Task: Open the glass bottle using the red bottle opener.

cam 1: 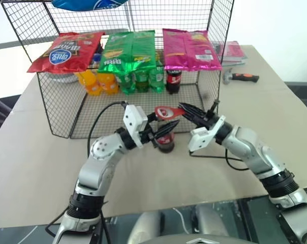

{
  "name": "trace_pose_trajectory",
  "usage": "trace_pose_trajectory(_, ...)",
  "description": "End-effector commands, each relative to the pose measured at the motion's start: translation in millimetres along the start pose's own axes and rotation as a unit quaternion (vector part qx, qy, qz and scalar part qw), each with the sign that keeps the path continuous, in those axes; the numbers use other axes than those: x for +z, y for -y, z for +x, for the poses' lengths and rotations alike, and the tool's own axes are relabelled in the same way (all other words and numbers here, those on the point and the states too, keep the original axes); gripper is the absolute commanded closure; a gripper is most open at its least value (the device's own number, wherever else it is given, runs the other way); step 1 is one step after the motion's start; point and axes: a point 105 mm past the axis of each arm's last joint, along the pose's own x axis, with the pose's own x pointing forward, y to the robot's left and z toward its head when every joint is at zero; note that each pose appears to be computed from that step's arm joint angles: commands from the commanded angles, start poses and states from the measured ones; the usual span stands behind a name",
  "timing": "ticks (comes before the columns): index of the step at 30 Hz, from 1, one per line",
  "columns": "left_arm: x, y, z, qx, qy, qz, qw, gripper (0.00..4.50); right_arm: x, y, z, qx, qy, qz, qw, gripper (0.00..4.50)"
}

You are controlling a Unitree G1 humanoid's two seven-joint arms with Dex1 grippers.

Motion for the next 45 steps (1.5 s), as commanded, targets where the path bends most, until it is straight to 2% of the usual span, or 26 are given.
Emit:
trace_pose_trajectory(1, -54, 17, -3, -0.015, -0.096, -0.071, 0.993, 2.61, 14, 20, 6, -0.018, 0.041, -0.036, 0.998, 4.5)
trace_pose_trajectory(16, -55, 19, 0, -0.021, -0.096, -0.074, 0.992, 2.61, -3, 39, -2, -0.024, 0.027, -0.08, 0.996, 4.5)
trace_pose_trajectory(45, -59, 20, 0, -0.021, -0.098, -0.08, 0.992, 2.61, -13, 74, -6, -0.059, 0.036, -0.163, 0.984, 4.5)
